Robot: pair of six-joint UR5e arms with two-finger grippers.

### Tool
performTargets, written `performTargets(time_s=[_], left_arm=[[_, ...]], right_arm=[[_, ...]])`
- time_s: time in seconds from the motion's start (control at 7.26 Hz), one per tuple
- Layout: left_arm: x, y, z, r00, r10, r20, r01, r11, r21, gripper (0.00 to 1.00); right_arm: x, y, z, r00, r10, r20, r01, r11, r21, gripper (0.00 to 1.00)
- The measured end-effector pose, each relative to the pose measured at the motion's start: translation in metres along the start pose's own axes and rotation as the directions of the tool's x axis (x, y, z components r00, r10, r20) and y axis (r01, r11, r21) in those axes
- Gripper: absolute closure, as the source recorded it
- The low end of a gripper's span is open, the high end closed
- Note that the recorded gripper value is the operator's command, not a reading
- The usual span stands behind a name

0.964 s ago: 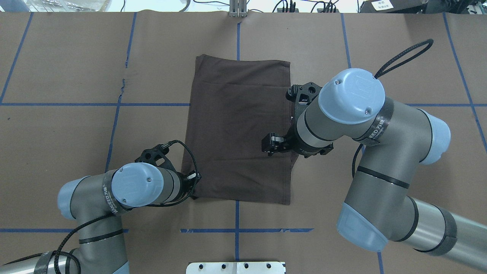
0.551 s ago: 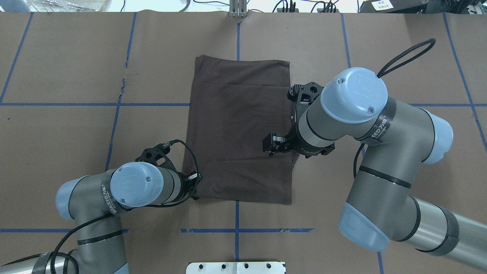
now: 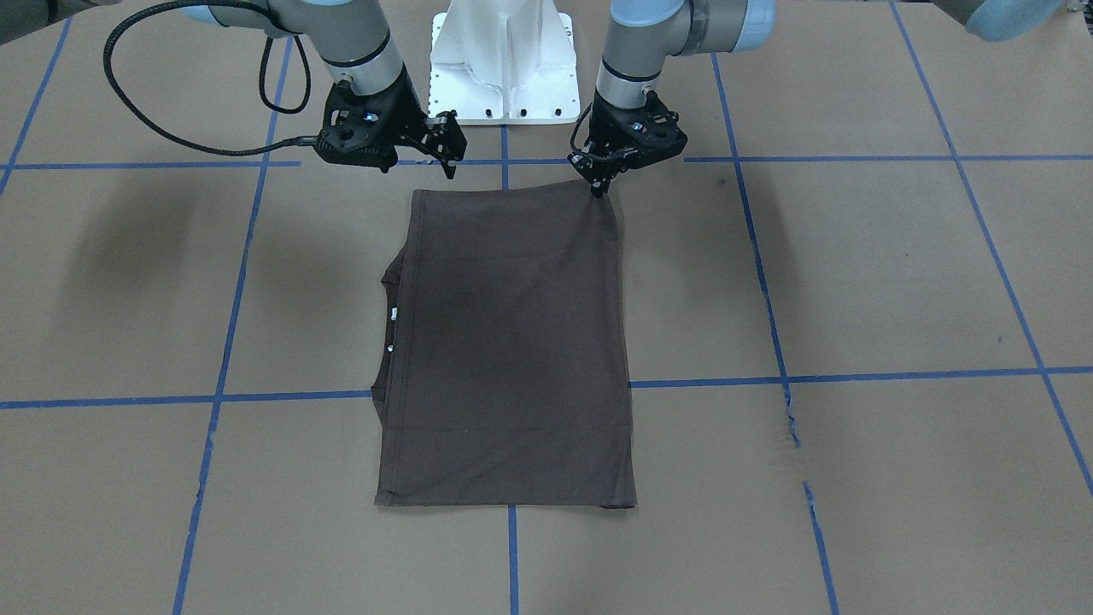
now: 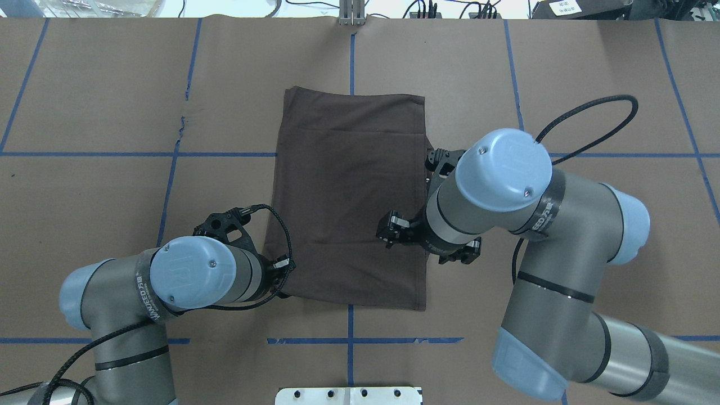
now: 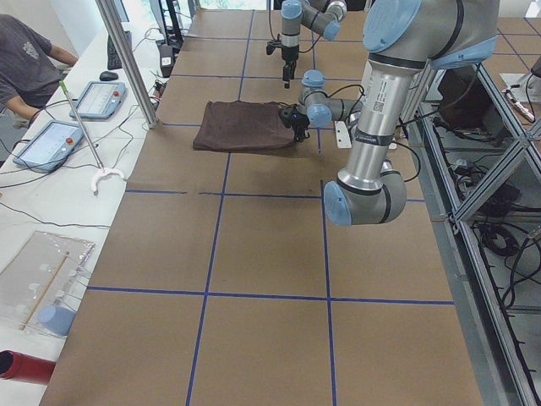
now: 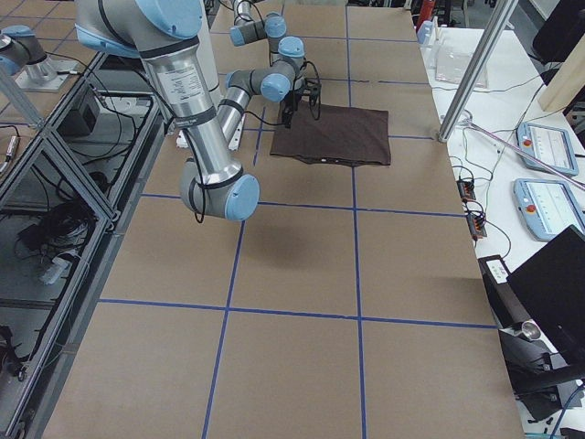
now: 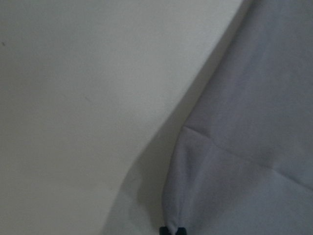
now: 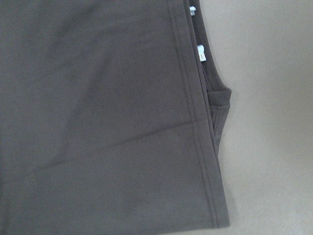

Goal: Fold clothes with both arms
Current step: 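Move both grippers to the shirt edge nearest the robot, then grasp the shirt edge nearest the robot with both grippers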

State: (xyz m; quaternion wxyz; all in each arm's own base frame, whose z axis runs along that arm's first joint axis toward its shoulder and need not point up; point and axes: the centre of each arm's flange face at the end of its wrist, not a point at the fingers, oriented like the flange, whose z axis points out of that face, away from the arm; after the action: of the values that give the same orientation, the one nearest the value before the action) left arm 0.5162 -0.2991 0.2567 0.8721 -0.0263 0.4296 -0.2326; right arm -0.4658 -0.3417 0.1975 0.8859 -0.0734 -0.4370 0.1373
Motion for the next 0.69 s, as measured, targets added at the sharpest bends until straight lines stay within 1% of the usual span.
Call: performTargets(time_s=[0.14,0.28,0.41,0.55,0.69], left_arm=[[0.0,0.0,-0.001,1.0,0.007,0.001,-0.007,1.0,0.0,1.0],[0.0,0.0,-0.001,1.0,0.009,0.002,-0.009,1.0,0.001,1.0],[0.0,0.0,-0.001,1.0,0.01,0.002,-0.01,1.0,0.0,1.0],[0.001,0.001,-0.001,1.0,0.011,0.0,-0.011,1.0,-0.001,1.0],[0.004,0.001,-0.001,1.0,0.011,-0.003,-0.011,1.0,-0.003,1.0]], right_arm=[[-0.003,0.02,0.016,0.995,0.1,-0.005,-0.1,0.995,0.011,0.0],[-0.006,0.036,0.035,0.982,0.191,-0.003,-0.191,0.981,0.045,0.0],[-0.008,0.045,0.059,0.964,0.266,-0.008,-0.265,0.96,0.086,0.0],[-0.008,0.047,0.081,0.95,0.31,-0.021,-0.305,0.944,0.125,0.0],[-0.005,0.048,0.097,0.944,0.326,-0.038,-0.317,0.937,0.149,0.0]])
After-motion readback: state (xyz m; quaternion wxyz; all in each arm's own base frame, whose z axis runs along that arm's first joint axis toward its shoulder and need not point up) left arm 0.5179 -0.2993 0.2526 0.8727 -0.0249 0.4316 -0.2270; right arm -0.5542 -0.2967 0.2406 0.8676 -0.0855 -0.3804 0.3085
